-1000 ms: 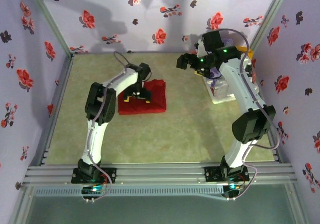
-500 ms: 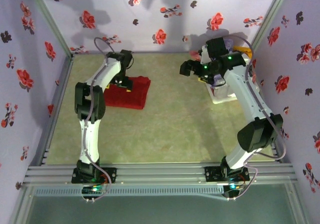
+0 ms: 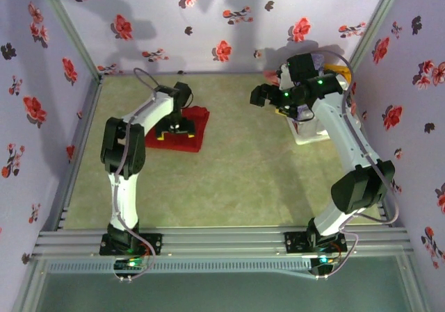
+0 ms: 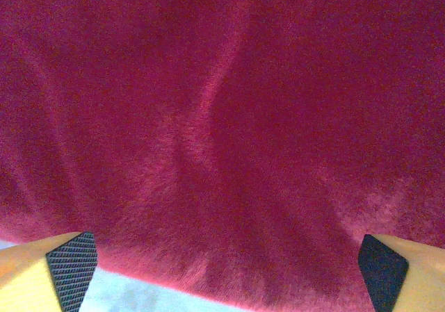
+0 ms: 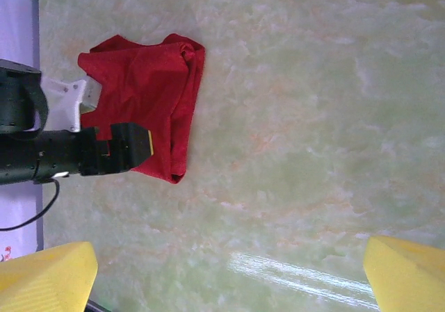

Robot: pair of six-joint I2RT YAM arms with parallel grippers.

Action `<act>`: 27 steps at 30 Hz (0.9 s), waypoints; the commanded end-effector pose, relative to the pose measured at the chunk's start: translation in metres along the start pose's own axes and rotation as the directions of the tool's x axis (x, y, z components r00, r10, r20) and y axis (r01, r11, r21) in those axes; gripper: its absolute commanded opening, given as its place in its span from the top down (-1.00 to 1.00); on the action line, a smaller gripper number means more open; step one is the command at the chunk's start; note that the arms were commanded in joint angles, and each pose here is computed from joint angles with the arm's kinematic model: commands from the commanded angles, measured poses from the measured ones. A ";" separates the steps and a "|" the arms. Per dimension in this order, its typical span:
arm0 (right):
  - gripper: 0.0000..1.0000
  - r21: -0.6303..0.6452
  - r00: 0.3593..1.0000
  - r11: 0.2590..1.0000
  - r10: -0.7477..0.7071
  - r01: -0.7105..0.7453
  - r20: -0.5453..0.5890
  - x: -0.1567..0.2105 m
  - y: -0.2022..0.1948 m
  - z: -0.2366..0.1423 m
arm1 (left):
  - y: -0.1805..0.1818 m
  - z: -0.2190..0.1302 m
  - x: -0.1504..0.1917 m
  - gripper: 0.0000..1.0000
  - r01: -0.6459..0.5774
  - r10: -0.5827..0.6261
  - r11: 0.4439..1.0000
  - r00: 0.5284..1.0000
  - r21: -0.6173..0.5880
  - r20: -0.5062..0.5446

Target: Fold and stack the t-shirts

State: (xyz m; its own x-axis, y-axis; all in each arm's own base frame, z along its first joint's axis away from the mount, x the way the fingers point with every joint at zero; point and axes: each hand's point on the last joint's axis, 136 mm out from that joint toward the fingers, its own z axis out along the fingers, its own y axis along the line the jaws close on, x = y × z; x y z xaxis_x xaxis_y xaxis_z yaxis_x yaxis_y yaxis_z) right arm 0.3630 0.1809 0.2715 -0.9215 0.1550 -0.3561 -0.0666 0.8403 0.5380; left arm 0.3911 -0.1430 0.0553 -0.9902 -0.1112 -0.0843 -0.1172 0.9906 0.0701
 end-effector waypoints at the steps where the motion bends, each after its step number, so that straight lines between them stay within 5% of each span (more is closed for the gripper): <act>1: -0.99 -0.016 1.000 1.000 -0.005 0.005 0.010 0.003 0.003 -0.009 | -0.005 0.020 0.000 -0.99 0.053 -0.052 0.998 0.998 0.020 -0.028; 8: -0.99 -0.009 1.000 1.000 -0.005 0.005 -0.002 0.008 0.001 -0.010 | 0.008 0.059 0.001 -0.99 0.071 -0.064 0.997 0.988 0.043 -0.140; 27: -0.99 -0.044 1.000 0.999 0.012 -0.012 -0.020 0.012 0.007 -0.011 | 0.095 0.067 -0.072 -0.99 0.107 -0.097 0.993 0.980 0.049 -0.175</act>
State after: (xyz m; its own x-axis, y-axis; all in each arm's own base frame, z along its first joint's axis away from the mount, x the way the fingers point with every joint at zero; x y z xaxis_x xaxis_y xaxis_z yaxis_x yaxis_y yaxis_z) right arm 0.3563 0.1823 0.2730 -0.9256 0.1502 -0.3474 -0.0725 0.8306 0.5521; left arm 0.4540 -0.0603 0.0276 -0.9739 -0.2234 0.0390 -0.2239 0.9746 -0.0083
